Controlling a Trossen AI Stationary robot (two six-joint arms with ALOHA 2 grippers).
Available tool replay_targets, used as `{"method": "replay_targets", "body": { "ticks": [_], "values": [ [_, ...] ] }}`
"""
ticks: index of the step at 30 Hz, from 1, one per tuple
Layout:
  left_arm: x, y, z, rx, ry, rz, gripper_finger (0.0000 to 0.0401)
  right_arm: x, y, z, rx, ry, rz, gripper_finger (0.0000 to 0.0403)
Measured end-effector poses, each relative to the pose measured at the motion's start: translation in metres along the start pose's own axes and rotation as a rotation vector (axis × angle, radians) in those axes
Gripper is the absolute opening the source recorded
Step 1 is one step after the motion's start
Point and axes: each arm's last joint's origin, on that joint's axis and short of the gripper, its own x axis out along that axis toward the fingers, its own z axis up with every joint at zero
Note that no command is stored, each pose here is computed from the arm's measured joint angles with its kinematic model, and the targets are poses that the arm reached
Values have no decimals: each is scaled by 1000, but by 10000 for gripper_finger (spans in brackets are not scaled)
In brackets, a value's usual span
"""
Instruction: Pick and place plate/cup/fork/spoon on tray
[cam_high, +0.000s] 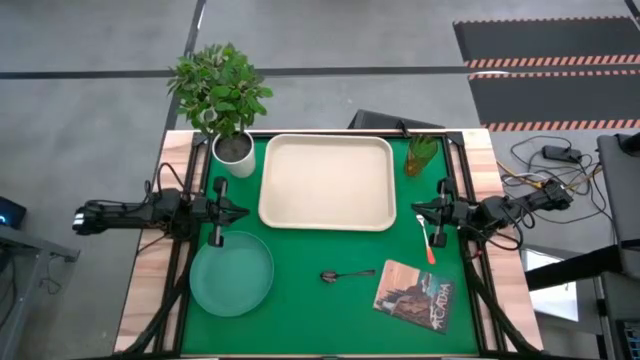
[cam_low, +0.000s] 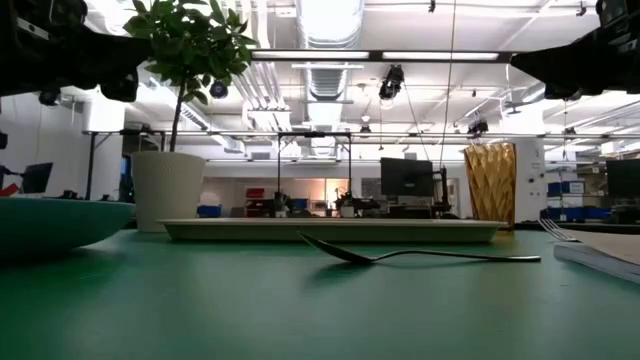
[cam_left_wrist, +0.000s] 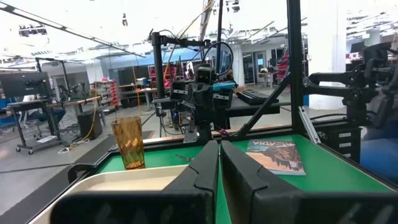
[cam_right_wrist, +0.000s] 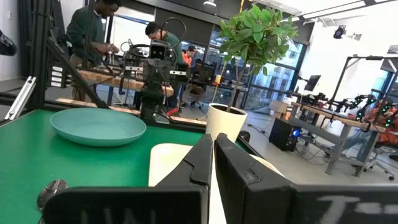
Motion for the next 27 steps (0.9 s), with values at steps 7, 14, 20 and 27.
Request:
{"method": "replay_targets", "body": {
  "ticks": [7,14,20,27],
  "values": [
    [0,0,0,0,0,0,0,0,0,0,0,0,0,9],
    [0,0,0,0,0,0,0,0,0,0,-290,0,0,9],
    [0,0,0,0,0,0,0,0,0,0,-402,0,0,9],
    [0,0,0,0,0,0,0,0,0,3,471,-27,13,9]
  ]
}}
